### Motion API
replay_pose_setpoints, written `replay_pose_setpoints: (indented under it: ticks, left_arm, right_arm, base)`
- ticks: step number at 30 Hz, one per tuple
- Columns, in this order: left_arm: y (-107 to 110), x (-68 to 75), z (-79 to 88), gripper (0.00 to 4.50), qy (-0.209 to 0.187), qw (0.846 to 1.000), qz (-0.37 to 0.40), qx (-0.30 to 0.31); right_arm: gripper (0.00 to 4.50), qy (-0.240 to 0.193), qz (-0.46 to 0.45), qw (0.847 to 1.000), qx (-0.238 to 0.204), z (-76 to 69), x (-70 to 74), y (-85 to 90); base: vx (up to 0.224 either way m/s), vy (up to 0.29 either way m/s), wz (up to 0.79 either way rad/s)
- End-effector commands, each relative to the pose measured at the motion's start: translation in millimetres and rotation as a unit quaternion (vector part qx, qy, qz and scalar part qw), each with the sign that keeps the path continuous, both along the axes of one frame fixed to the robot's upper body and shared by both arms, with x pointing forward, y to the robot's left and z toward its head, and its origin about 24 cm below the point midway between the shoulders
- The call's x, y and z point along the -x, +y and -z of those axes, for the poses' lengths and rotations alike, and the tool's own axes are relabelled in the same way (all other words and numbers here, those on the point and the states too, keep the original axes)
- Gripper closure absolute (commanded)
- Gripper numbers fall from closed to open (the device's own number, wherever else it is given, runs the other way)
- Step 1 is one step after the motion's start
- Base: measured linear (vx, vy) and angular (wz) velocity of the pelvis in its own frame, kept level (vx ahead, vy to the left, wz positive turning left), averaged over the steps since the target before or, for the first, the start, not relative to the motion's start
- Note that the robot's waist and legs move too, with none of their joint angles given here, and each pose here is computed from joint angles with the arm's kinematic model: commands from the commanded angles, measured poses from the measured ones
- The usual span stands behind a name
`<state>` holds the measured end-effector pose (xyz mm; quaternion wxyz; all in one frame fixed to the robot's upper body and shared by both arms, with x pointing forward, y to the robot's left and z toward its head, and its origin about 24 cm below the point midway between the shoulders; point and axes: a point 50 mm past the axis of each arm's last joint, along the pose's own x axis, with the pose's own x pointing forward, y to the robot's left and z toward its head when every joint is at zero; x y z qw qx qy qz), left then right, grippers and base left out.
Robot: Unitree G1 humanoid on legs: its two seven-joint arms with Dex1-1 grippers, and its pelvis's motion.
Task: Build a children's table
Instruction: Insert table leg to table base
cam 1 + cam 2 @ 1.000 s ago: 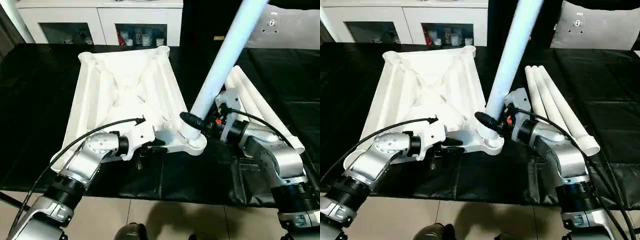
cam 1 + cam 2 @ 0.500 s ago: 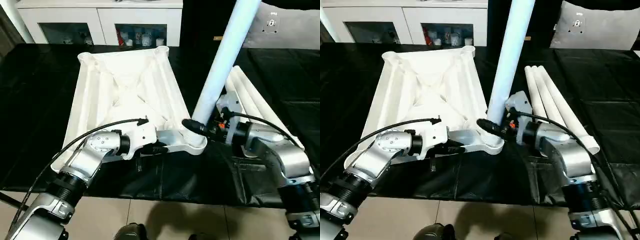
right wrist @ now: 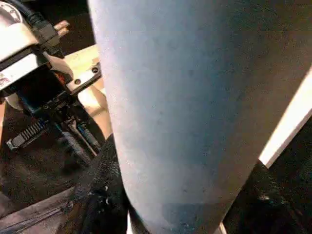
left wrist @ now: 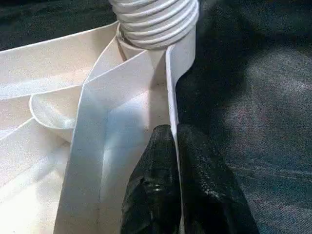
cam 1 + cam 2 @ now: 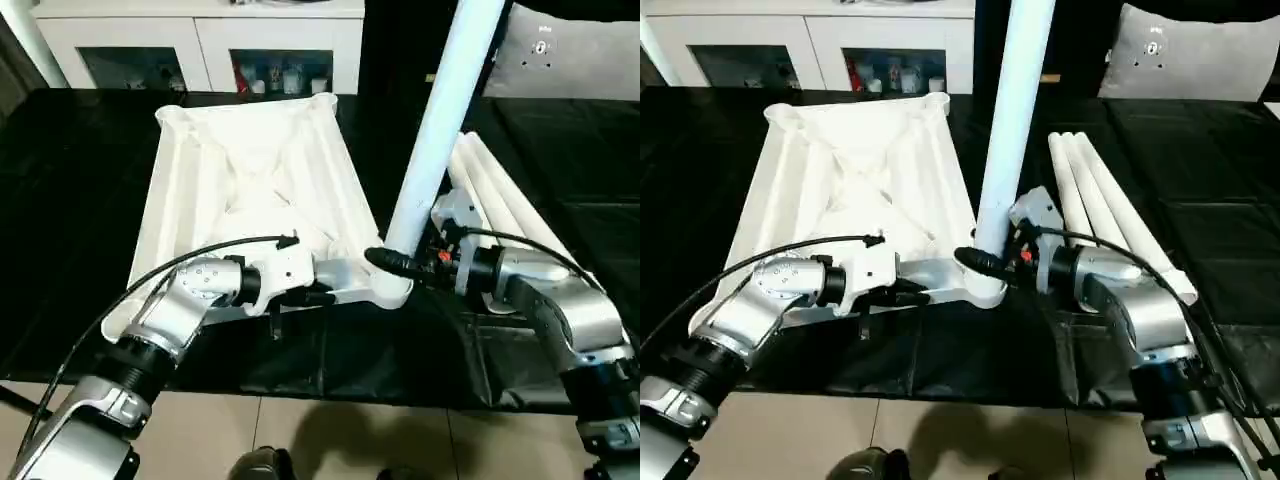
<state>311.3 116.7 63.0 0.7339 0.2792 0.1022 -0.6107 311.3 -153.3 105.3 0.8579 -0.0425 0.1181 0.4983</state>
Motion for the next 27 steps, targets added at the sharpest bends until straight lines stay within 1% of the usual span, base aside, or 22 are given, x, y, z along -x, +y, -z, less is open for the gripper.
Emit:
replay_pose_setpoints:
  ticks: [1,8,14,19,23,27]
  left_arm:
    - [3.2,-0.7,0.3,4.50,-0.004,0.999,0.018,-0.029]
    - [3.5,-3.1,-1.9,4.50,-0.007,0.999,0.026,-0.032]
    - [4.0,-3.5,-1.5,4.50,-0.008,0.999,0.028,-0.034]
    - [3.9,-4.0,-1.8,4.50,-0.010,0.999,0.028,-0.033]
    - [2.9,-4.1,-2.2,4.50,-0.011,0.999,0.031,-0.033]
    - [1.9,-4.0,-3.1,4.50,-0.012,0.999,0.033,-0.030]
  right_arm:
    - [2.60,0.004,-0.006,1.000,0.018,1.2,-2.5,0.0]
    - [2.60,0.023,-0.018,0.999,0.029,7.1,-5.3,0.7]
    - [2.60,0.039,-0.036,0.998,0.033,8.4,-3.8,-1.6]
    - [2.60,0.041,-0.037,0.998,0.034,7.3,-5.1,-3.4]
    - [2.60,0.035,-0.029,0.998,0.035,5.4,-9.2,-5.8]
    - [2.60,0.036,-0.026,0.999,0.031,6.1,-10.3,-4.5]
  base:
    - [0.000,0.000,0.00]
    - [0.000,0.000,0.00]
    - [0.000,0.000,0.00]
    - [0.000,0.000,0.00]
    - [0.000,0.000,0.00]
    - [0.000,0.000,0.00]
